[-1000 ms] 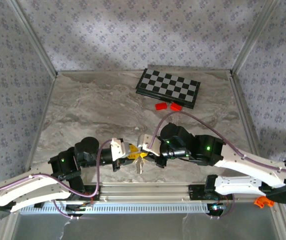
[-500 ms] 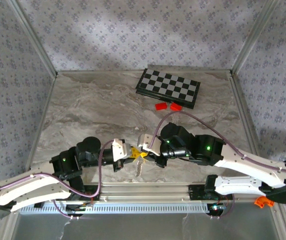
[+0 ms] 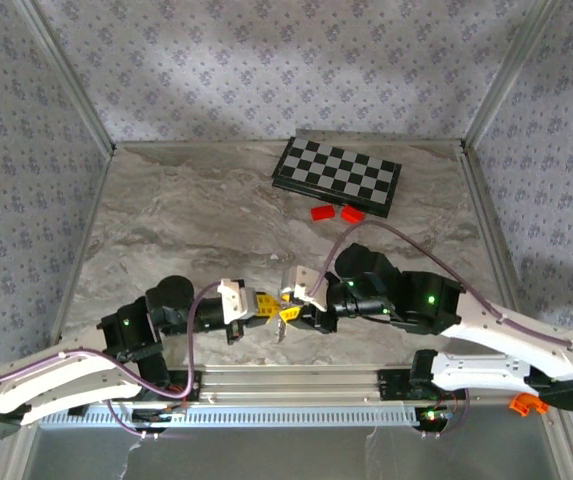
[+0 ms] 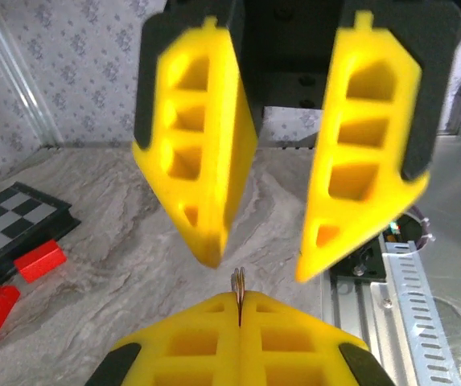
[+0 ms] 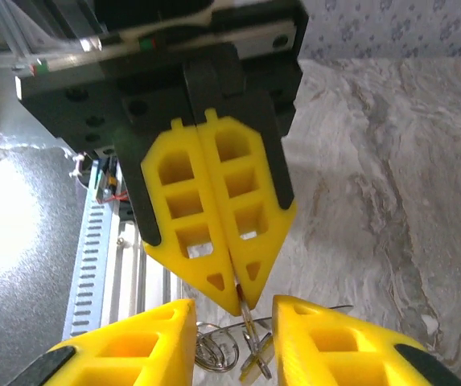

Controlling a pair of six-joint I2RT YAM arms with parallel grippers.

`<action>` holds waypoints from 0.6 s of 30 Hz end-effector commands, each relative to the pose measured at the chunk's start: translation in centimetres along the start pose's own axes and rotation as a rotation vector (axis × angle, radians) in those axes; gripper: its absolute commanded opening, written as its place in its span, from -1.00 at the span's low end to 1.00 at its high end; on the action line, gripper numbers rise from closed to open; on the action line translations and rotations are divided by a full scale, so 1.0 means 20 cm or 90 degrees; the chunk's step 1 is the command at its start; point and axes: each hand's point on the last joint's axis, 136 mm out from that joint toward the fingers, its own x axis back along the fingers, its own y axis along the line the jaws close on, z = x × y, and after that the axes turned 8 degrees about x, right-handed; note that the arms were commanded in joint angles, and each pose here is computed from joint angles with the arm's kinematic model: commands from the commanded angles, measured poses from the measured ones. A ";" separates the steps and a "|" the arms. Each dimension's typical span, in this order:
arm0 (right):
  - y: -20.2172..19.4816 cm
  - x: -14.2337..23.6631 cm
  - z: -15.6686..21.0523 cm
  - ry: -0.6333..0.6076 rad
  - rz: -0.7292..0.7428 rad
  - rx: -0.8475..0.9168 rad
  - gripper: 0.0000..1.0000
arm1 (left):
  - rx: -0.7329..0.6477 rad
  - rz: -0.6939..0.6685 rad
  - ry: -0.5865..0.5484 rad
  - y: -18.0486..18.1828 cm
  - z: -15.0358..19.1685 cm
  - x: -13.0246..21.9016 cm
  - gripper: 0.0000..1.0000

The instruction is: Put the keys on the keyring

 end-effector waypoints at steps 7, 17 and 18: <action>0.03 0.05 -0.03 -0.048 -0.012 -0.018 -0.25 | -0.013 0.054 -0.104 -0.09 -0.18 0.07 -1.00; 0.04 0.10 -0.04 -0.089 -0.011 -0.035 -0.26 | -0.011 0.065 -0.129 -0.11 -0.20 0.10 -1.00; 0.04 0.10 -0.04 -0.089 -0.010 -0.036 -0.28 | -0.011 0.066 -0.130 -0.11 -0.20 0.10 -1.00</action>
